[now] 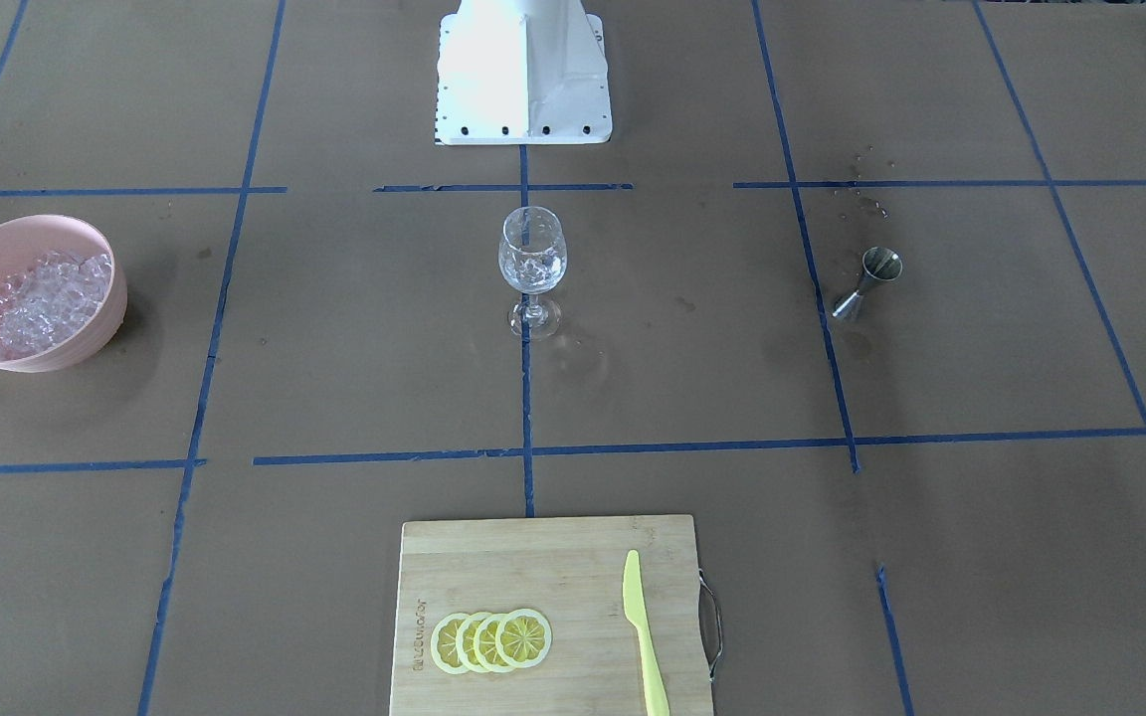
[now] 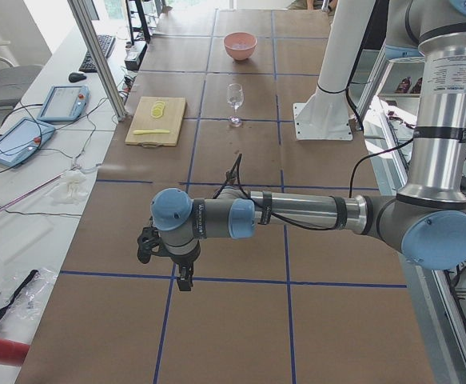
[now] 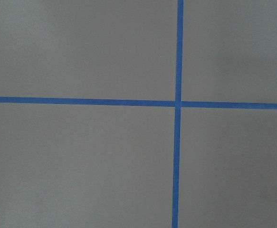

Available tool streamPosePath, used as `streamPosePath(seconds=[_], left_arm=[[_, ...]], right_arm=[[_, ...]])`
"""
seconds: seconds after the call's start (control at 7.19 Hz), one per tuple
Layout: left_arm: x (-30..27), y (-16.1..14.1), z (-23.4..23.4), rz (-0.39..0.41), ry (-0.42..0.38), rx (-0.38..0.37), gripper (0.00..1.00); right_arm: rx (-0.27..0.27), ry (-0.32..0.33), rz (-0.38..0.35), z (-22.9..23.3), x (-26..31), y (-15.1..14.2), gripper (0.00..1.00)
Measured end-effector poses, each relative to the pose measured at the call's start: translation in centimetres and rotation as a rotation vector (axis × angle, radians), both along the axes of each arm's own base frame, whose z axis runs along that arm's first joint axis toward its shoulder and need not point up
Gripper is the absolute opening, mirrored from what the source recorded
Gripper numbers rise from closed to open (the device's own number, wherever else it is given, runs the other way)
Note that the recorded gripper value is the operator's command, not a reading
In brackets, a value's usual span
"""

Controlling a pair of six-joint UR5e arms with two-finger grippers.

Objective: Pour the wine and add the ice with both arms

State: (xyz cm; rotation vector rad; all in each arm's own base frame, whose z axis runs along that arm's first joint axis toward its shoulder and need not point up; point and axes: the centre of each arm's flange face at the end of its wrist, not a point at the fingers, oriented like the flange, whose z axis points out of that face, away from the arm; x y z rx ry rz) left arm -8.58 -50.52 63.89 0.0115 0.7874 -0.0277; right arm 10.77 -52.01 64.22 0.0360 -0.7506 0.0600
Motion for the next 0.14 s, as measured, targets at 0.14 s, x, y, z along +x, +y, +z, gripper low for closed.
streamPosePath(seconds=[0.14], left_arm=[[0.03,-0.01,-0.08,0.0,0.001,0.001,1.0]], right_arm=[[-0.003,0.0,-0.001,0.15,-0.08,0.1,1.0]])
